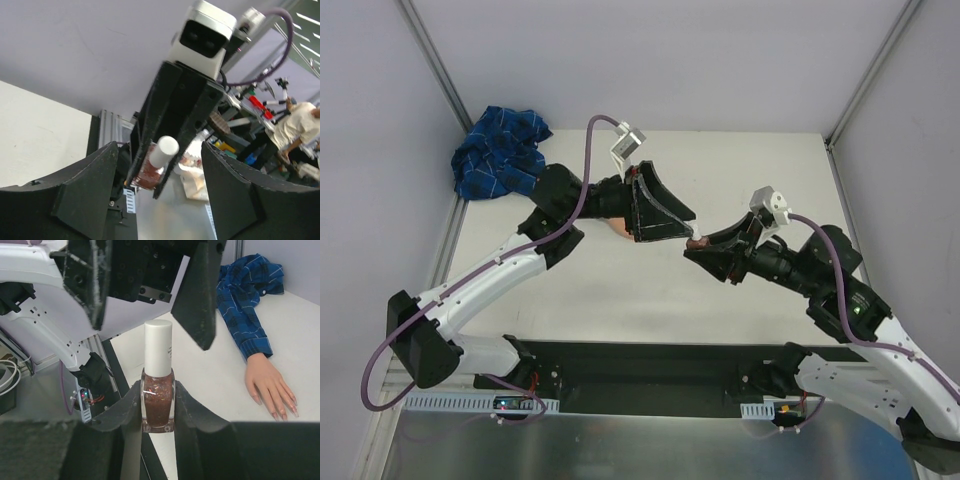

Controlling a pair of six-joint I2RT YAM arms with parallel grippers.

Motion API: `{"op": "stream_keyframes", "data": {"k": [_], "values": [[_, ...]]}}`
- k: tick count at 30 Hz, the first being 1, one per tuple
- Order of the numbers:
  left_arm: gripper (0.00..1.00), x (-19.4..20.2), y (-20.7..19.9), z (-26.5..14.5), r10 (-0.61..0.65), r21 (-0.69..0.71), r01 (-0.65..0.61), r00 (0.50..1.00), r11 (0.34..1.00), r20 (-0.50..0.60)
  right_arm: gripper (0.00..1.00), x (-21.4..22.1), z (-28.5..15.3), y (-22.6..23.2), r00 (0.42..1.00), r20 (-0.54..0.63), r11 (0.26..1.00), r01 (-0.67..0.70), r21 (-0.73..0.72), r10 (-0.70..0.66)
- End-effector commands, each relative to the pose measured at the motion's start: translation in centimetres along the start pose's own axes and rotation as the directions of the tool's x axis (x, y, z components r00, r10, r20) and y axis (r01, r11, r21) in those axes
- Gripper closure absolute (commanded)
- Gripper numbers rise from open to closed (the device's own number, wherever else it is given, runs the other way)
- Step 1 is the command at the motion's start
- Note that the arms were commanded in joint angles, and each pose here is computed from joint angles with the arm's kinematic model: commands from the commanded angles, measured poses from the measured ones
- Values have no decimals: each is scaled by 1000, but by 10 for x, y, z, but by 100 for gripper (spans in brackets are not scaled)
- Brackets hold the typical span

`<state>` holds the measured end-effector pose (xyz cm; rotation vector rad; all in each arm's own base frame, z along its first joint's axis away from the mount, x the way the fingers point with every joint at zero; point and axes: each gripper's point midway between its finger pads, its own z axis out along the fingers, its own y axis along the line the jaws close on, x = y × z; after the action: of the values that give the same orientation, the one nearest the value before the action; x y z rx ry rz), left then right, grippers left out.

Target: Paint the nails

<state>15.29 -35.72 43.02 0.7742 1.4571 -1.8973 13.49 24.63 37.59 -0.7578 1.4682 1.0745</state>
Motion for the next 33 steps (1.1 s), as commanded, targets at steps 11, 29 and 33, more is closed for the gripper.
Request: {"op": "stream_keyframes", "data": {"k": [11, 29, 33], "values": [[45, 1, -53, 8, 177, 204, -164, 983, 965, -49, 100, -38, -2, 10, 993, 117, 998, 8, -59, -1], [100, -25, 18, 21, 174, -347, -124, 978, 929, 117, 100, -31, 20, -43, 993, 105, 963, 26, 266, -56], [100, -19, 44, 22, 187, -573, -49, 965, 818, 185, 100, -39, 6, -91, 980, 43, 729, 116, 674, -196]]}}
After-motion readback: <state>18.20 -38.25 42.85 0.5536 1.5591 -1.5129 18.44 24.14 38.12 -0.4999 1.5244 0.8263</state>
